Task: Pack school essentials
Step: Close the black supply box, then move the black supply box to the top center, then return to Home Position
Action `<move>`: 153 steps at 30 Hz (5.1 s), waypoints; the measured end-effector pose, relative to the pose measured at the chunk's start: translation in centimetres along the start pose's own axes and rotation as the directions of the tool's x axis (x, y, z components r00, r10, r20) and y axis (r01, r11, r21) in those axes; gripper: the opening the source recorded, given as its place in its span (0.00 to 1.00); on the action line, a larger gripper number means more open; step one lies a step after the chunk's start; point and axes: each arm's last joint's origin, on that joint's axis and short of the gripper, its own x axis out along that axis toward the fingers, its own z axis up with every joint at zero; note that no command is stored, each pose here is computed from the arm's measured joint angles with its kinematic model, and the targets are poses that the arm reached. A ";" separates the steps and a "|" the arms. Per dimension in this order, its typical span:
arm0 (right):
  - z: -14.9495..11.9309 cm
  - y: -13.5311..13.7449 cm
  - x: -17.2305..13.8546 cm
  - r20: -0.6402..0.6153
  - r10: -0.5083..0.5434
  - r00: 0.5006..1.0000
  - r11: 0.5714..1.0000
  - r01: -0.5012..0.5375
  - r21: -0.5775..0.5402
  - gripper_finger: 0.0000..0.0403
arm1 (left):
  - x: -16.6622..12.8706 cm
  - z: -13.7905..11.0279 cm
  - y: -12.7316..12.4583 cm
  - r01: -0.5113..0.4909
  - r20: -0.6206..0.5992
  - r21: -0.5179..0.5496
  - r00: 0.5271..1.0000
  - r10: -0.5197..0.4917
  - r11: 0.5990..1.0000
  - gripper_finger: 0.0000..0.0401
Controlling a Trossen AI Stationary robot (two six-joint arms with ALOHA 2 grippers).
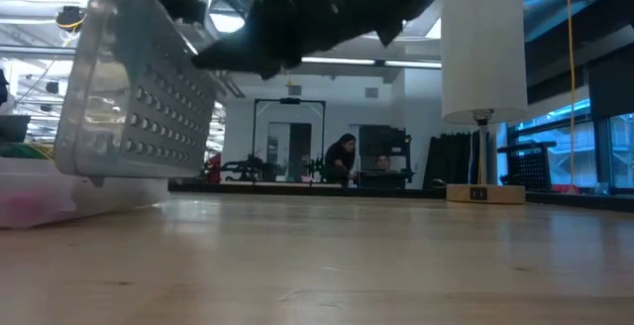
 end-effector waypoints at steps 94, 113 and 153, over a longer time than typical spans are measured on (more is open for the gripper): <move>14.8 -0.5 -15.7 -0.685 -0.463 0.563 0.810 0.582 -0.069 0.01 | -1.4 0.2 -0.3 0.222 0.497 0.186 0.819 -0.287 0.957 0.98; 17.1 2.7 -21.4 -0.614 -0.563 0.553 0.734 0.677 -0.064 0.01 | -1.3 0.2 -0.6 0.074 0.506 0.078 0.857 -0.104 0.994 0.80; -0.6 9.8 -35.6 0.121 -0.517 0.847 0.839 0.474 0.269 0.00 | -10.3 -18.9 7.4 0.376 0.919 -0.095 0.390 -0.065 0.922 0.00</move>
